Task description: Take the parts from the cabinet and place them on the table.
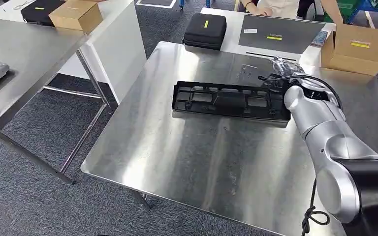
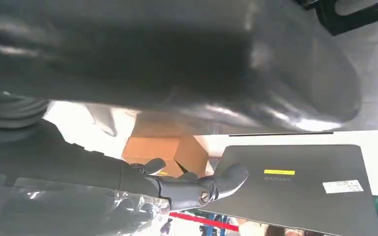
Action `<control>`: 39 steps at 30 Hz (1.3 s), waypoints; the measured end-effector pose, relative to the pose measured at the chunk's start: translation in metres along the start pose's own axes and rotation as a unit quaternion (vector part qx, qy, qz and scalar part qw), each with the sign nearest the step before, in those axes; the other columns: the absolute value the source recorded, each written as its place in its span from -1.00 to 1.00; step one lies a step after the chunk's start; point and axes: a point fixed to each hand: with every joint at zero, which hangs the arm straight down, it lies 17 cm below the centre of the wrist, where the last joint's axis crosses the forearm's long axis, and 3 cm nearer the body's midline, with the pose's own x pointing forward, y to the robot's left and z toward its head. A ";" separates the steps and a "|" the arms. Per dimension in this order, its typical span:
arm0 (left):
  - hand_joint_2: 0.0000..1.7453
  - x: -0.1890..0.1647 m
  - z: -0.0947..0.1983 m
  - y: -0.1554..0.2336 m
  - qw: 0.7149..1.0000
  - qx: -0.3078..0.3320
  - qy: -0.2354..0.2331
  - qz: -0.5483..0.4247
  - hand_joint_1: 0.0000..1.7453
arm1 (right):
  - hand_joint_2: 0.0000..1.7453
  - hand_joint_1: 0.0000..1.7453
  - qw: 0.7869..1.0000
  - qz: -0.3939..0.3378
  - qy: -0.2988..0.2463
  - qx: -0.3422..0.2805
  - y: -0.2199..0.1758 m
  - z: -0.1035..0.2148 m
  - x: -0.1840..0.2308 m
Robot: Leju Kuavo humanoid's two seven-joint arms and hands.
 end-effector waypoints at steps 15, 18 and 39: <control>-1.00 -0.001 0.001 0.004 1.000 0.008 -0.002 0.004 -1.00 | -1.00 -1.00 0.990 0.067 -0.021 -0.124 -0.054 -0.001 0.018; -1.00 -0.003 0.001 0.004 1.000 0.011 0.000 0.005 -1.00 | -1.00 -1.00 0.982 0.095 -0.018 -0.160 -0.077 0.001 0.017; -1.00 -0.032 0.010 0.018 0.996 0.055 0.056 0.043 -1.00 | -1.00 -1.00 0.819 0.104 0.081 -0.559 -0.329 0.272 -0.327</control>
